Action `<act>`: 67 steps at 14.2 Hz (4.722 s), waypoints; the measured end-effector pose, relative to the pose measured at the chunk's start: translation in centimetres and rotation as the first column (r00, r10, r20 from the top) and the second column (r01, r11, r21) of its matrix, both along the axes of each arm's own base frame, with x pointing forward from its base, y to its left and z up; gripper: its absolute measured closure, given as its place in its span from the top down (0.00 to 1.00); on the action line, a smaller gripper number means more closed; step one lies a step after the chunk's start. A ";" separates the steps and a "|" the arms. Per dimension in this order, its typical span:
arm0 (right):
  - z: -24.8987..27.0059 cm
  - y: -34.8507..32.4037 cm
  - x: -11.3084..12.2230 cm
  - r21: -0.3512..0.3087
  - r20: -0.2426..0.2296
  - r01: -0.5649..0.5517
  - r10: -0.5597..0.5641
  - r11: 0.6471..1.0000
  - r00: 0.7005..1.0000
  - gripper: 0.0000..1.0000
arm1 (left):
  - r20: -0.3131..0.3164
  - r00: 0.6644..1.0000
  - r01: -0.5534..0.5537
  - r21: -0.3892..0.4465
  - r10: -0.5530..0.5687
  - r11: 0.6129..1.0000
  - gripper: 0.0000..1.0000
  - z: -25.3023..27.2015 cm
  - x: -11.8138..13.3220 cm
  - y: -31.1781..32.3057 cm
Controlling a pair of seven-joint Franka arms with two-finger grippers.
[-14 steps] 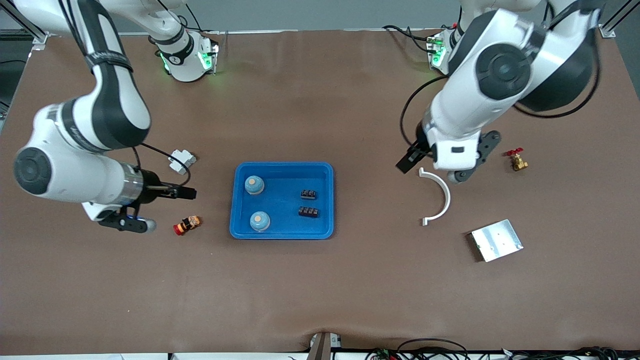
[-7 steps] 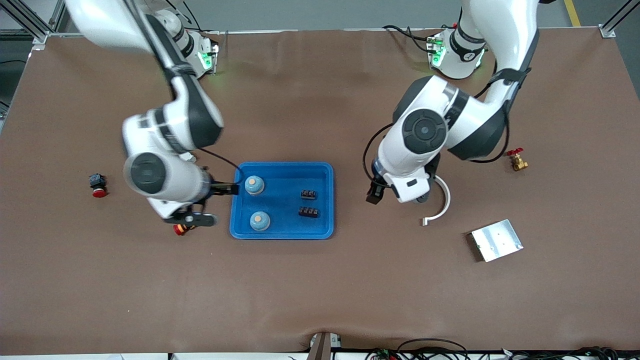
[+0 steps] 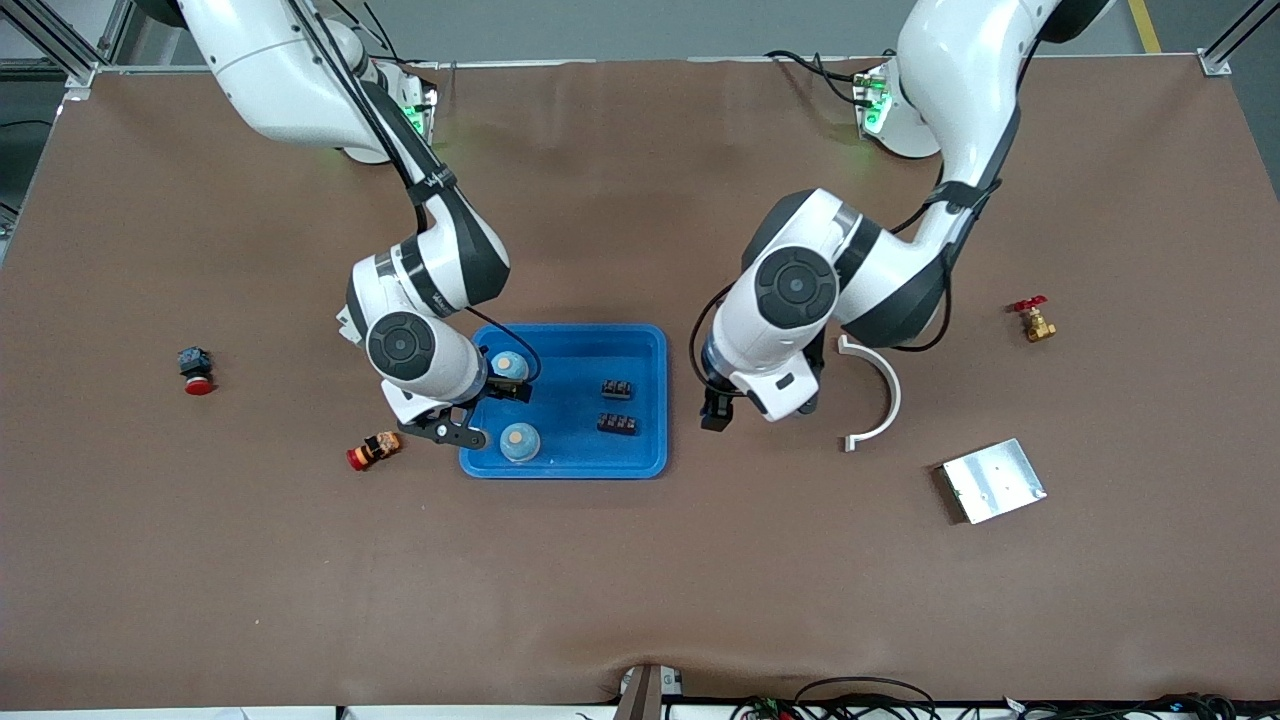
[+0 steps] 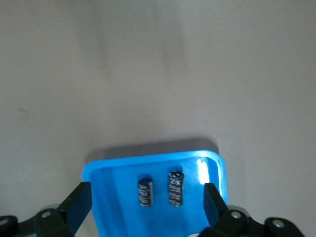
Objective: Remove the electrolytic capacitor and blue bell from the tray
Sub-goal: 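Reach the right gripper to a bell while the left gripper reaches a capacitor, then grasp the capacitor with the left gripper while the right gripper grasps the bell, then carry the bell off the tray while the left gripper lifts the capacitor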
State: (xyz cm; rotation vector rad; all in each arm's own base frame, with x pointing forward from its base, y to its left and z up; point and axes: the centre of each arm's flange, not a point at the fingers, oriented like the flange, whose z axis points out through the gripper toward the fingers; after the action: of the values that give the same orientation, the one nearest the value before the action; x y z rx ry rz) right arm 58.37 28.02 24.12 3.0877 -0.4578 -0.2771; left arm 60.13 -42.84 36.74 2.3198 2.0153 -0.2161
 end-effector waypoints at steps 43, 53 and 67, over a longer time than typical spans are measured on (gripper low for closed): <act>-5.6 1.2 -3.9 -0.007 -0.039 0.073 -0.073 0.997 0.997 0.65 | 0.277 0.958 -0.062 -0.061 0.077 0.996 1.00 -18.9 -2.1 -12.2; 0.2 -1.1 -1.7 0.028 0.002 -0.012 0.012 1.000 1.000 0.65 | 0.295 0.953 -0.053 -0.037 0.061 0.998 0.49 -19.5 -3.4 -13.5; 1.7 -36.1 0.2 0.007 -0.121 -0.439 0.436 0.899 0.892 0.65 | 0.307 0.899 0.294 0.105 -0.312 0.950 0.33 -11.0 -0.9 -11.5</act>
State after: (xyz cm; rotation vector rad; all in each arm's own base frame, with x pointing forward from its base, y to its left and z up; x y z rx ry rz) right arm 58.60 -8.04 25.78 3.0157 0.2417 -0.4361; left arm 59.20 -54.31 25.78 2.4986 1.5244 0.1990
